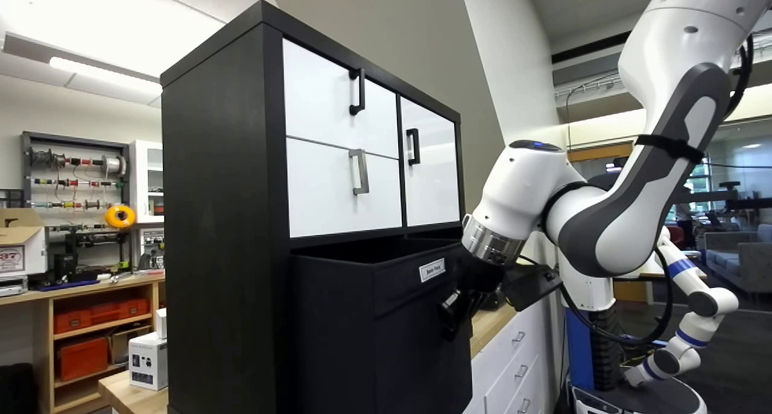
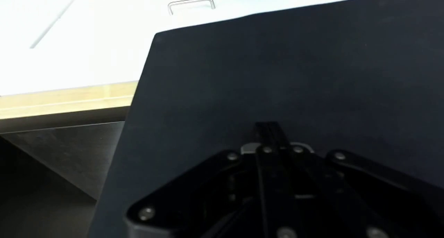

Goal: Push the basket back into the shelf

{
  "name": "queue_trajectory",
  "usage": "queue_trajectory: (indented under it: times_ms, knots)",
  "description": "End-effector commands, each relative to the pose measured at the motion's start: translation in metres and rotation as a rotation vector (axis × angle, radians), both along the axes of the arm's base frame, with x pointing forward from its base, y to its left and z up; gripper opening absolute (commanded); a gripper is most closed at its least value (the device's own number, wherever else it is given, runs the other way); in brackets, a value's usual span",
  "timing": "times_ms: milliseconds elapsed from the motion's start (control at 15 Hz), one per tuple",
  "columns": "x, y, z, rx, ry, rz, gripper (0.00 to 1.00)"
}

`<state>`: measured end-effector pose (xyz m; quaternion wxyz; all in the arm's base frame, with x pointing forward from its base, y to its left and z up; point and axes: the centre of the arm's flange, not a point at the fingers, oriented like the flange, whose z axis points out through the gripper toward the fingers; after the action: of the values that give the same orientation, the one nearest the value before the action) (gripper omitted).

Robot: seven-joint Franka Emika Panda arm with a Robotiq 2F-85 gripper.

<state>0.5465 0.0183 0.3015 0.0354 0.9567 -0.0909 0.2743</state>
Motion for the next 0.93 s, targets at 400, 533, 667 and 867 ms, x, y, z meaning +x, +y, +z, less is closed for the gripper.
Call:
queue_trajectory:
  times_ms: [400,533,667,867]
  knots:
    - [0.091,0.036,-0.021,-0.015,-0.051,0.056,0.03]
    - [0.105,0.041,-0.027,-0.012,-0.055,0.067,0.03]
    - [0.120,0.045,-0.031,-0.010,-0.062,0.076,0.03]
    - [0.138,0.050,-0.034,-0.013,-0.073,0.089,0.03]
